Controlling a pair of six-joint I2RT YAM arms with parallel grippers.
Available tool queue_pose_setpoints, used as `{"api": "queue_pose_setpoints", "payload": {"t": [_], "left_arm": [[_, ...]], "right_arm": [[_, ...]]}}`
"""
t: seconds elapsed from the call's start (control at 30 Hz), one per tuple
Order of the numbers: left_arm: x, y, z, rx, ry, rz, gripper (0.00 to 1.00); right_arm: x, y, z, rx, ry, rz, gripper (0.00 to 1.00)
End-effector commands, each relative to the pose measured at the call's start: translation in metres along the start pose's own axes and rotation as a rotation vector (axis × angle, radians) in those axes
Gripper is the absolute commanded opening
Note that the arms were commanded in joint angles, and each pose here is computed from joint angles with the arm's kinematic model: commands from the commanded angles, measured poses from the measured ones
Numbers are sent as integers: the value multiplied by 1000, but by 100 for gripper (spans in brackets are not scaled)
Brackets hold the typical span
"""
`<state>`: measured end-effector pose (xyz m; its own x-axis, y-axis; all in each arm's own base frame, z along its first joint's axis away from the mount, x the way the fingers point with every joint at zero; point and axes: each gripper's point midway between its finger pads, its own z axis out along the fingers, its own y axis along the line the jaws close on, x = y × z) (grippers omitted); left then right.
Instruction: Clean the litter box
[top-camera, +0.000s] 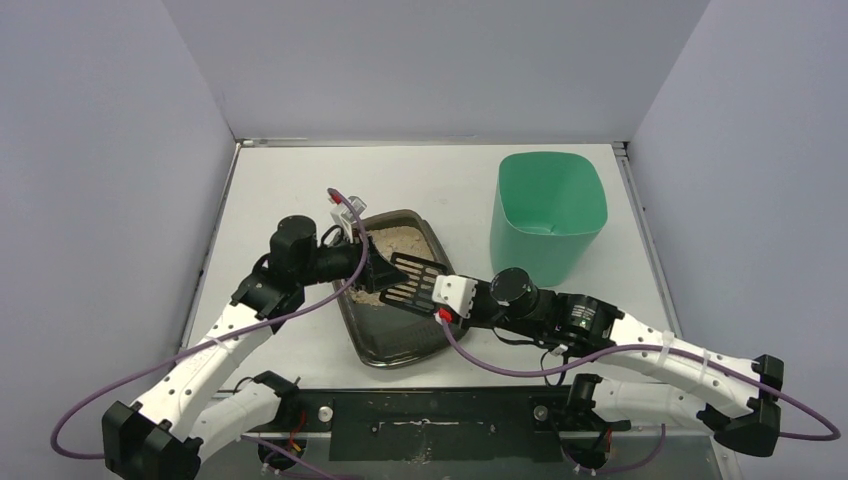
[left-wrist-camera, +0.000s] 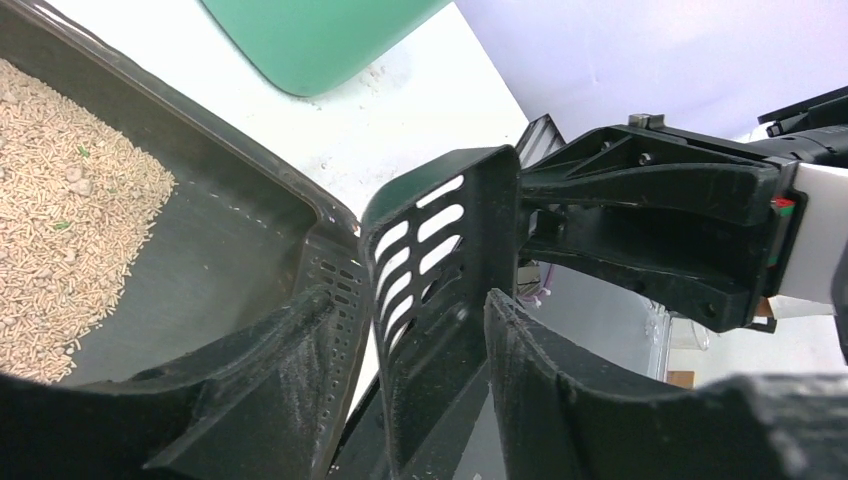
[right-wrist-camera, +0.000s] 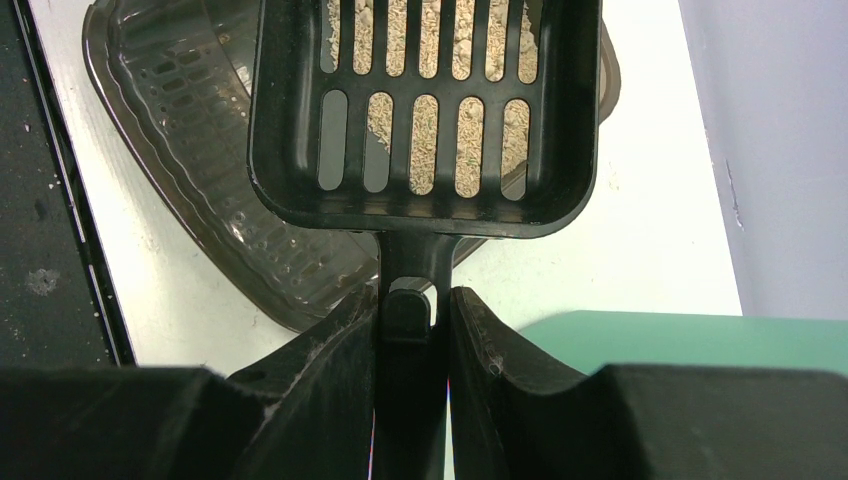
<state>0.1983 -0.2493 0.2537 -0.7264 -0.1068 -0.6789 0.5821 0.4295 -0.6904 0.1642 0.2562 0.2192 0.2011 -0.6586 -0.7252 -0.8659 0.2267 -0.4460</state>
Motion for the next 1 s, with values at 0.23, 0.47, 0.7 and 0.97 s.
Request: {"api": "queue_pose_setpoints", "payload": {"t": [0.23,0.47,0.7,0.97], "left_arm": [[-10,-1,3,6,-14,32,33],[-12,-6,4,37,-11,40,0],[-15,-10,2,46,-23,54,0],[-21,-4,-4,10,-43,65,0]], "right_arm": [[-36,-21,-19,54,-113,-11,0],[-40,-22,-16,54,-115,-7,0],[-43,-23,-17,56,-120,-1,2],[-38,-27,-21,85,-98,56,43]]}}
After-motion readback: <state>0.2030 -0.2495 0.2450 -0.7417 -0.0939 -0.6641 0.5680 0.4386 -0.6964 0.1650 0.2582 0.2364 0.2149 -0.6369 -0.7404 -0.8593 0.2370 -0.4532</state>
